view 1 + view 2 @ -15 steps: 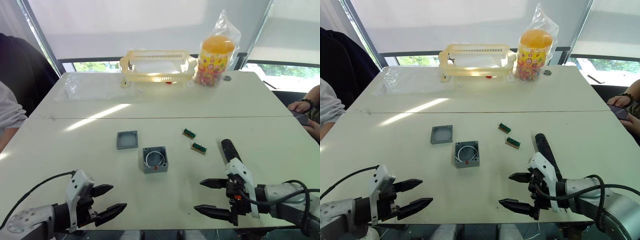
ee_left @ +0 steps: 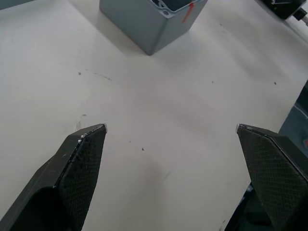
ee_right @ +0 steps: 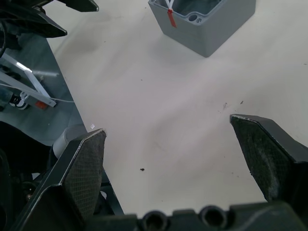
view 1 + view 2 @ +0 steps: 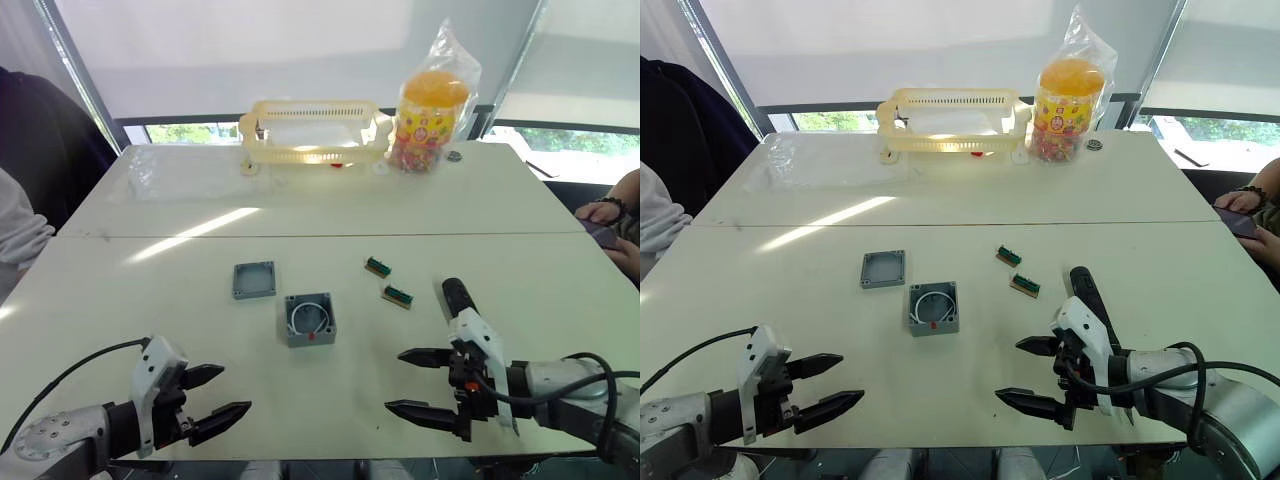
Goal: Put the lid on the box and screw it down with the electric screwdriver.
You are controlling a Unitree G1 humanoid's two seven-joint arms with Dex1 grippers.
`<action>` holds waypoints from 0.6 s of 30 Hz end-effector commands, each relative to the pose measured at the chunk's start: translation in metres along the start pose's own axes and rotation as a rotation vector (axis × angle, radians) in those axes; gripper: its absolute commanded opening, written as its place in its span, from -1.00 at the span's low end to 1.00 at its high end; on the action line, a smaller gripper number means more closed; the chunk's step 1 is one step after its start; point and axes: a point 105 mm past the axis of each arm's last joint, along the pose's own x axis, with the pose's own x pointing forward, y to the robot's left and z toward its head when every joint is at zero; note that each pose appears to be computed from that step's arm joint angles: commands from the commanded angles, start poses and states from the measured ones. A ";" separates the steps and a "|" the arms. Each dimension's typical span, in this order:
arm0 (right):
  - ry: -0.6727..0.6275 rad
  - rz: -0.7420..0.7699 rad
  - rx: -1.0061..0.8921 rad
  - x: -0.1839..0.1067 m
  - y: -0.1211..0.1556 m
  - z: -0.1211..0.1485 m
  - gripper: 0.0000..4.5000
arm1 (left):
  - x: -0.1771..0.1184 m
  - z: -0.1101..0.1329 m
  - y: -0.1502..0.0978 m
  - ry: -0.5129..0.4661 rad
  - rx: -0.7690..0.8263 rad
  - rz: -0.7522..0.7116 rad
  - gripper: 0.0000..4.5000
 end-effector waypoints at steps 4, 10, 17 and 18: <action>-0.031 0.024 -0.036 0.000 0.002 0.008 1.00 | -0.002 0.011 -0.001 -0.051 0.012 -0.018 0.97; -0.042 -0.008 -0.059 0.002 -0.005 0.009 1.00 | -0.007 0.011 0.016 0.066 0.139 0.056 0.97; -0.066 0.022 -0.040 -0.002 -0.004 0.024 1.00 | -0.022 0.059 0.036 0.270 0.301 -0.042 0.97; -0.070 0.021 -0.047 -0.003 -0.005 0.029 1.00 | -0.021 0.072 0.035 0.283 0.345 -0.066 0.97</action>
